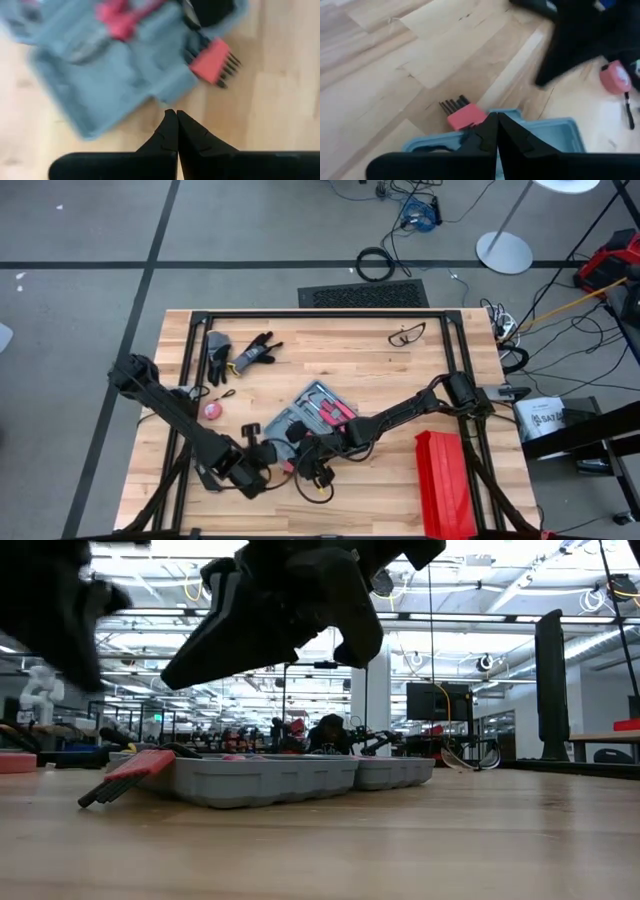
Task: Prefit tool cases
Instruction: Put the red allen wrench into the gray prefit tools case
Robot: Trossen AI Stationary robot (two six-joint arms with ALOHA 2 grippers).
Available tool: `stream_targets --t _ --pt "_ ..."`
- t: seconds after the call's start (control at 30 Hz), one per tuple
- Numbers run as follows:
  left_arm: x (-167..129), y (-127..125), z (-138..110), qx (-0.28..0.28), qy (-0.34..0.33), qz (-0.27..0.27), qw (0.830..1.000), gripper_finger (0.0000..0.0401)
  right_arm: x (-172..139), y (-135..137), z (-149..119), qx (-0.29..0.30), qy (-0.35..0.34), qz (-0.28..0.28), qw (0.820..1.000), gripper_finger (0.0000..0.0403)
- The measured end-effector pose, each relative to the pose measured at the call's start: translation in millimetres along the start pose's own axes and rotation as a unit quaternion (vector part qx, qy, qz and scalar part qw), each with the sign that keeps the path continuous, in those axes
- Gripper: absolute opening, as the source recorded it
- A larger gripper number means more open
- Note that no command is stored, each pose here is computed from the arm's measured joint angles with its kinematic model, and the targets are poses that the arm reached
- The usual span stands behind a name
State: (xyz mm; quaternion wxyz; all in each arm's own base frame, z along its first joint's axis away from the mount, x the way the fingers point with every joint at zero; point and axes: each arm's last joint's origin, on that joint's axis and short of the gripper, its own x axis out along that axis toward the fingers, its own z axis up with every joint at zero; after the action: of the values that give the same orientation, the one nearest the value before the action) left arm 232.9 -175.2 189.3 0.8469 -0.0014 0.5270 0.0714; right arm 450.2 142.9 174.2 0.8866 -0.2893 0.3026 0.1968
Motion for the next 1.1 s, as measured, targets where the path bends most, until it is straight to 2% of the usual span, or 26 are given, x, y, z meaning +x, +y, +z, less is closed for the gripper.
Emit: stream_targets --t 0.1,0.2,0.43,0.57,0.7,0.87,1.0,1.1 --pt "-23.3 1.3 4.2 -0.02 -0.045 0.037 0.998 0.0 -0.3 -0.4 -0.9 -0.004 0.004 0.004 1.0 0.0006" --pt "-51.9 0.1 12.6 -0.032 -0.122 0.049 0.991 0.0 -0.5 3.0 -1.3 -0.005 0.011 0.013 1.0 0.0023" --pt "-93.4 8.2 25.8 -0.051 -0.247 0.093 0.963 0.0 -0.3 19.7 5.4 -0.069 0.008 0.024 0.997 0.01" --pt "-97.0 10.4 27.2 -0.049 -0.272 0.12 0.953 0.0 8.7 36.5 5.6 -0.134 0.029 -0.004 0.991 0.0141" --pt "-96.4 10.7 28.0 -0.054 -0.277 0.125 0.951 0.0 18.4 59.1 7.2 -0.209 0.044 -0.029 0.976 0.0164" --pt "-97.0 8.1 30.5 -0.067 -0.288 0.113 0.948 0.0 28.2 76.5 9.9 -0.232 0.044 -0.072 0.969 0.0171" --pt "-98.0 6.2 32.8 -0.066 -0.296 0.107 0.947 0.0 34.7 77.3 6.8 -0.25 0.066 -0.117 0.959 0.0167" --pt "-98.2 5.8 33.4 -0.066 -0.298 0.105 0.946 0.0 36.5 78.5 4.3 -0.255 0.078 -0.123 0.956 0.0166"
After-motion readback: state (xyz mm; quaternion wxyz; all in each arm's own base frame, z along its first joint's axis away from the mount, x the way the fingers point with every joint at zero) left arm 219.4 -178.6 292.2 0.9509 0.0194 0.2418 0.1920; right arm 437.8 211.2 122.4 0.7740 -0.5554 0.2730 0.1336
